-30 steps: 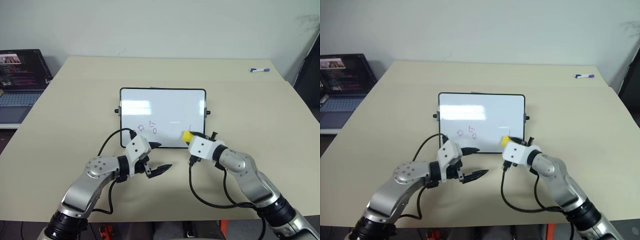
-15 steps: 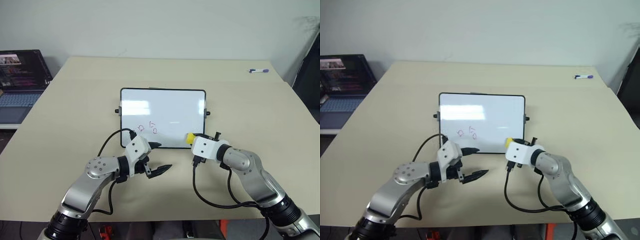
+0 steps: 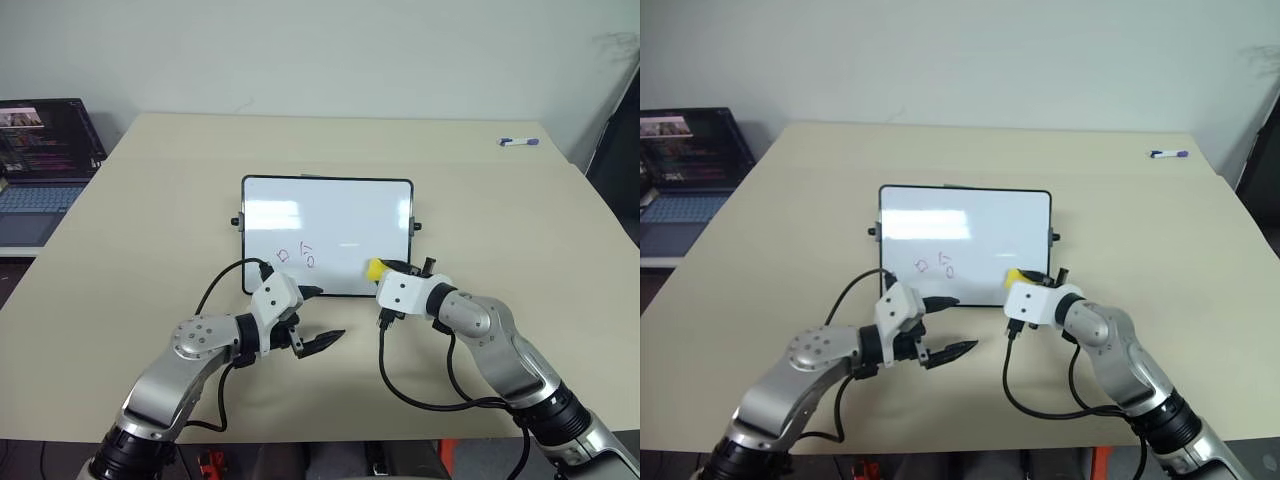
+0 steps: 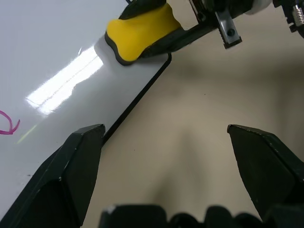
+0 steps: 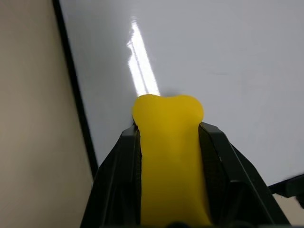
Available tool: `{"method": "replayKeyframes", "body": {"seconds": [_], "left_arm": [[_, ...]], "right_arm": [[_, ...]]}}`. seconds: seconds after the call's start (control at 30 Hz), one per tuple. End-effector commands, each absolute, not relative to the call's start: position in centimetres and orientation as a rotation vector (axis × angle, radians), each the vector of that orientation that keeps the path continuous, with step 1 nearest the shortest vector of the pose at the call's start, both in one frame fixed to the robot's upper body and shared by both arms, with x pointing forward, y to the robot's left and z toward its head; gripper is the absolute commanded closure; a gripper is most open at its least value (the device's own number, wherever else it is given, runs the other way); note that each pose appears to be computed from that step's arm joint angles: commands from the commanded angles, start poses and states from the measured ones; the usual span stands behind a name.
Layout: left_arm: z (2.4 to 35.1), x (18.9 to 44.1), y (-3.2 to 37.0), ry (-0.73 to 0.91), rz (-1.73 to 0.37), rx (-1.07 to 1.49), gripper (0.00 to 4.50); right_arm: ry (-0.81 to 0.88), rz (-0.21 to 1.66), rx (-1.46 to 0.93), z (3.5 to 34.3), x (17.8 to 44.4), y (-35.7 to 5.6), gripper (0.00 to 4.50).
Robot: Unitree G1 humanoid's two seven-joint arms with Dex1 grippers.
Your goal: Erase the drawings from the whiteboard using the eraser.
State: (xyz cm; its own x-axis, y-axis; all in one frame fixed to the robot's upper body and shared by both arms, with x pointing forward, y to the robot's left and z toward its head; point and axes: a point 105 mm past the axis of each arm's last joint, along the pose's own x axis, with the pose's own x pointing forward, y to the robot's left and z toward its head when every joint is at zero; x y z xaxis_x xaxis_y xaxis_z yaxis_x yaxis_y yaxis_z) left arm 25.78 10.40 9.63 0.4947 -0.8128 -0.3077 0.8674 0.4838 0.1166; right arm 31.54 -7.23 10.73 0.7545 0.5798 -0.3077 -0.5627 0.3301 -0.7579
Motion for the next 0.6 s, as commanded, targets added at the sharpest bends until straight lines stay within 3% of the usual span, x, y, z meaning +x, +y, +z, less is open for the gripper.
{"method": "replayKeyframes", "body": {"seconds": [0.03,0.17,0.27,0.6], "left_arm": [[10.9,25.4,11.5,0.195,-1.009,0.299,0.0],[11.3,25.5,14.0,0.21,-0.904,0.337,0.0],[11.7,26.2,16.1,0.212,-0.781,0.342,0.0],[11.0,25.5,19.7,0.238,-0.561,0.296,0.0]], "right_arm": [[-0.04,0.701,-0.772,12.9,32.0,-7.2,3.2],[-0.11,0.811,-0.46,16.6,30.3,-5.7,3.2],[-0.109,0.84,-0.472,17.0,29.5,-6.6,3.2],[-0.035,1.06,-0.525,14.6,25.9,-7.7,3.2]]}}
